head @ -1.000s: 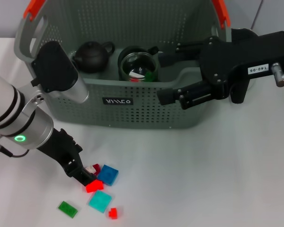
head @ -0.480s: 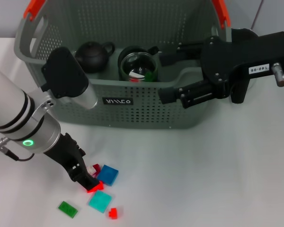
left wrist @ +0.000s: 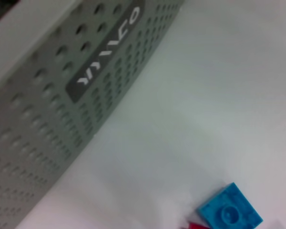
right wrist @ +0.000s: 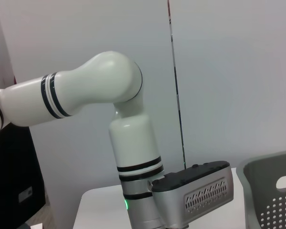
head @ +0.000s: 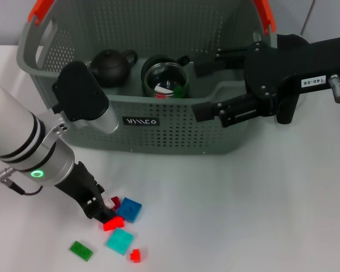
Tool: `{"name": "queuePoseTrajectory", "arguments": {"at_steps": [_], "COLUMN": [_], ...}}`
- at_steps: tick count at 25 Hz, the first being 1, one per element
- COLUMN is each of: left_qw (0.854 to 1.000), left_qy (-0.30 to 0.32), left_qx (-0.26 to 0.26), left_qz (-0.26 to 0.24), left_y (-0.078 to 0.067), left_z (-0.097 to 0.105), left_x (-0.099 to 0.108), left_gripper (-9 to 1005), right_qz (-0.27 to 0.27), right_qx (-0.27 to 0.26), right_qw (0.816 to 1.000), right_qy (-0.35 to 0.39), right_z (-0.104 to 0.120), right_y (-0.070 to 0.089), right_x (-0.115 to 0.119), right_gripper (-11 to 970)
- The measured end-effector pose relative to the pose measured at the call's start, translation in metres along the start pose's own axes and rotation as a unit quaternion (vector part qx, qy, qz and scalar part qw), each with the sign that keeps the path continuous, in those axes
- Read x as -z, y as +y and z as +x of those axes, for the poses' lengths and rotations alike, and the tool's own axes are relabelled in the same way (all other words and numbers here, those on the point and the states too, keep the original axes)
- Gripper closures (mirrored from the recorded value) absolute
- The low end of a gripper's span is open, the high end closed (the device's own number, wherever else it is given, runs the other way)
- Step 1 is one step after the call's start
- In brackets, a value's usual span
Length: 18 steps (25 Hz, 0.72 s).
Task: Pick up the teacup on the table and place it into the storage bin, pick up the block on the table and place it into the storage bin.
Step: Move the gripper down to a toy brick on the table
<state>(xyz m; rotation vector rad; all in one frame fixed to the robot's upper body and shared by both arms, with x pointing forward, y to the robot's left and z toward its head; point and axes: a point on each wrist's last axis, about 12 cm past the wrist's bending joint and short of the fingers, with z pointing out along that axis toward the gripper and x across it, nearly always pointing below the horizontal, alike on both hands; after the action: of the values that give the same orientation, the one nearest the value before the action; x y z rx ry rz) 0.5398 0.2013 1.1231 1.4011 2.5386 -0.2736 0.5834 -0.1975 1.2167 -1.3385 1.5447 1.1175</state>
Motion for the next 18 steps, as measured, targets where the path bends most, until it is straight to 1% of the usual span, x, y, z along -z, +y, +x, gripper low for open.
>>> {"name": "queuePoseTrajectory", "arguments": {"at_steps": [3, 5, 11, 18], "left_qw": [1.000, 1.000, 1.000, 1.000], "left_qy": [-0.001, 0.000, 0.002, 0.002], "left_qx": [0.001, 0.000, 0.000, -0.001], "left_qz": [-0.002, -0.002, -0.001, 0.000], "left_y": [0.0007, 0.0004, 0.0001, -0.0003], "left_z": [-0.0001, -0.0003, 0.0000, -0.0003], "left_x": [-0.0002, -0.0007, -0.0033, -0.0039], "left_gripper": [285, 396, 406, 491], "right_qz": [0.000, 0.000, 0.000, 0.001], "right_qx": [0.000, 0.000, -0.001, 0.000], "right_qw": [1.000, 1.000, 1.000, 1.000], "right_qy": [-0.001, -0.001, -0.001, -0.002], "right_z": [0.0001, 0.0002, 0.0008, 0.0006], "right_y": [0.0000, 0.0001, 0.0003, 0.0002], "right_x": [0.0000, 0.0000, 0.0000, 0.0004], "right_gripper": [15, 15, 15, 15]}}
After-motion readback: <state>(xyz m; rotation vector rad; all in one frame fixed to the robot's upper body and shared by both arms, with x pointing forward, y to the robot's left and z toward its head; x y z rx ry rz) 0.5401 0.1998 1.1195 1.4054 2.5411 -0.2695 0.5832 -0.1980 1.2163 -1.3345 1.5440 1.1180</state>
